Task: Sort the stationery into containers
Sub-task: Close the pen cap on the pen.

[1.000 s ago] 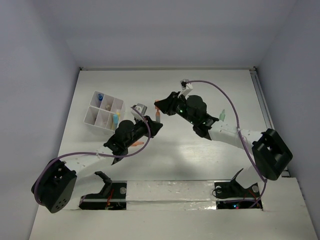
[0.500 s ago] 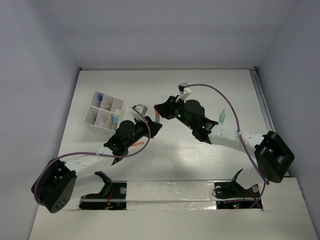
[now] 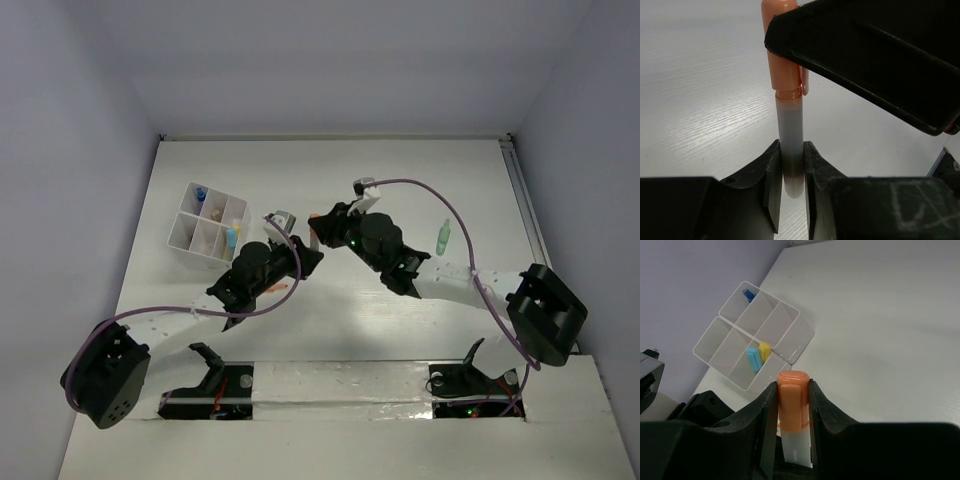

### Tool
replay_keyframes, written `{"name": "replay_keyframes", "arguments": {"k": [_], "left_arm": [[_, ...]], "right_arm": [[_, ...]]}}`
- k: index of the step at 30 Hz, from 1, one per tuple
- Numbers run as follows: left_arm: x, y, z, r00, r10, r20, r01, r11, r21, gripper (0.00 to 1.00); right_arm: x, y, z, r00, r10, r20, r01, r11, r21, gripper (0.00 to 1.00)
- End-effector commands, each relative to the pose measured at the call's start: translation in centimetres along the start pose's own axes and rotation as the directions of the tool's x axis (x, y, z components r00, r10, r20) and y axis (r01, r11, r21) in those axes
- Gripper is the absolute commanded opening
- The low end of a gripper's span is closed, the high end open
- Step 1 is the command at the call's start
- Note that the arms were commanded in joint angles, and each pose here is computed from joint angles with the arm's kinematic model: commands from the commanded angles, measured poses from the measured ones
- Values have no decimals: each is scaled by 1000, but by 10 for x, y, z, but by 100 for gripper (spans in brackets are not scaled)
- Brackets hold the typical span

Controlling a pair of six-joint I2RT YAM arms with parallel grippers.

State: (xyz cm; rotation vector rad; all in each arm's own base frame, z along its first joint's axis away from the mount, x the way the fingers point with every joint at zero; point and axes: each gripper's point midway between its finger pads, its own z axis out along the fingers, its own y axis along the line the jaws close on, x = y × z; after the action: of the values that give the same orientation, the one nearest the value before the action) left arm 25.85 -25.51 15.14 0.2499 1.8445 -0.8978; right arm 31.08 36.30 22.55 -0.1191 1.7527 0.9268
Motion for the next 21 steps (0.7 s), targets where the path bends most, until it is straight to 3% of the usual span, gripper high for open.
{"name": "replay_keyframes", "arguments": {"k": [1, 8, 15, 21], "left_arm": [[-42, -13, -3, 988, 23, 151, -28, 999, 29, 0], [-52, -17, -5, 983, 17, 182, -25, 999, 39, 0], [-73, -30, -10, 976, -4, 217, -11, 998, 65, 0], [-89, -39, -15, 972, -14, 236, -5, 997, 76, 0]], "right_arm": [[22, 7, -11, 1000, -1, -27, 0, 1000, -6, 2], [75, 12, -25, 990, 27, -137, -28, 1000, -3, 0], [88, 4, -45, 981, -4, -193, 5, 1000, 5, 0], [93, 6, -61, 945, -75, -318, 77, 997, -6, 0]]}}
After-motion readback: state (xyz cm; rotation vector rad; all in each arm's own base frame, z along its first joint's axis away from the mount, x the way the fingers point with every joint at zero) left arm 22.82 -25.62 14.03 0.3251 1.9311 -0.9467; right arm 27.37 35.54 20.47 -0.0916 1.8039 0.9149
